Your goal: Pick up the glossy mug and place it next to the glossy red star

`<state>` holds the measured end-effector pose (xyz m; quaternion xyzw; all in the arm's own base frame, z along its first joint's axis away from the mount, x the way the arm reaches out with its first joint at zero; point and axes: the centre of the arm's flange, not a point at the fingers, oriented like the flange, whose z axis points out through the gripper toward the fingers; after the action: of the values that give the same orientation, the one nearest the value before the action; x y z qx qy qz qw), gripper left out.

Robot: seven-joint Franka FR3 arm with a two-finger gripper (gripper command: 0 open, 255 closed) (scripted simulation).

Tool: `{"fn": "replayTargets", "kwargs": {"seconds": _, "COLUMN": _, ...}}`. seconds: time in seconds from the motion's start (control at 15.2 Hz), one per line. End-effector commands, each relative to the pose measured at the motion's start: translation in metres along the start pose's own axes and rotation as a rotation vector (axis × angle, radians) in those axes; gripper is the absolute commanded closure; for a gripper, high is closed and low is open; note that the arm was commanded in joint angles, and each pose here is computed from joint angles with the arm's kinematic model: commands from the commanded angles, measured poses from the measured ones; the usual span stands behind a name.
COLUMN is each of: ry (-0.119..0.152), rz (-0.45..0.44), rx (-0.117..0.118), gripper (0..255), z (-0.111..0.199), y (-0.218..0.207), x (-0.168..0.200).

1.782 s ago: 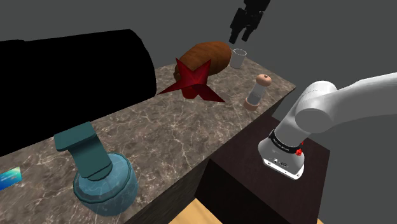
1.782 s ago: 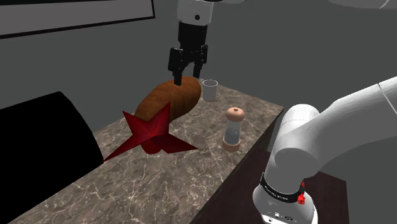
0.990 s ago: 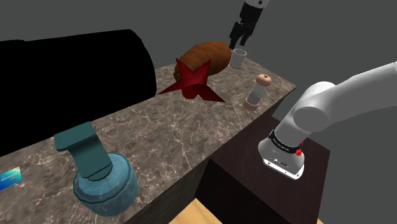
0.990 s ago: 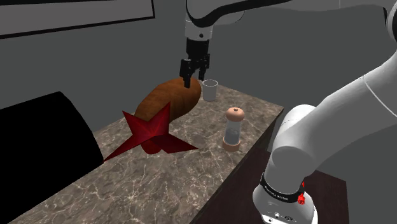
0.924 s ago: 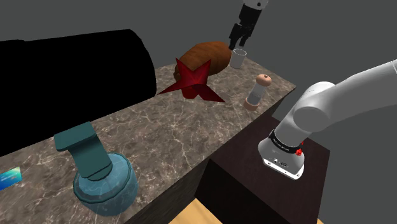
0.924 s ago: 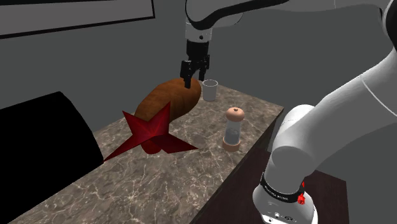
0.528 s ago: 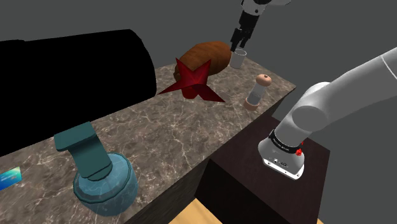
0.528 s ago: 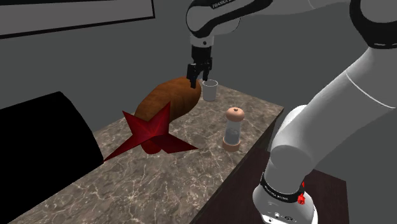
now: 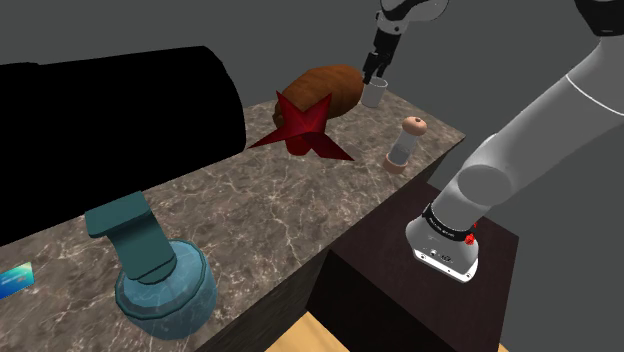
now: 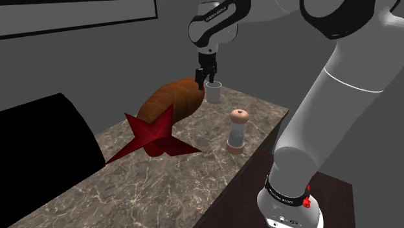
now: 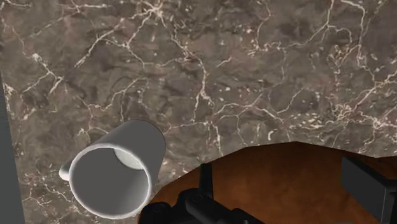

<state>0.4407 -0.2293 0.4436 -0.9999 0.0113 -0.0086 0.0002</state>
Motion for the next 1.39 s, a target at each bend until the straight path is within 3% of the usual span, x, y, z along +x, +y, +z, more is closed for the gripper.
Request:
{"fn": "replayTargets", "kwargs": {"seconds": 0.0, "ry": -0.006, "rz": -0.005, "rx": -0.01, "gripper": 0, "z": 0.014, "y": 0.021, "x": 0.01}}
{"fn": "replayTargets", "kwargs": {"seconds": 0.53, "ry": -0.028, "rz": -0.019, "rx": -0.045, "gripper": 0, "z": 0.057, "y": 0.103, "x": 0.046}}
{"fn": "replayTargets", "kwargs": {"seconds": 0.99, "ry": -0.028, "rz": -0.019, "rx": -0.045, "gripper": 0, "z": 0.094, "y": 0.104, "x": 0.045}}
{"fn": "replayTargets", "kwargs": {"seconds": 1.32, "ry": -0.028, "rz": -0.019, "rx": -0.045, "gripper": 0, "z": 0.097, "y": 0.105, "x": 0.045}}
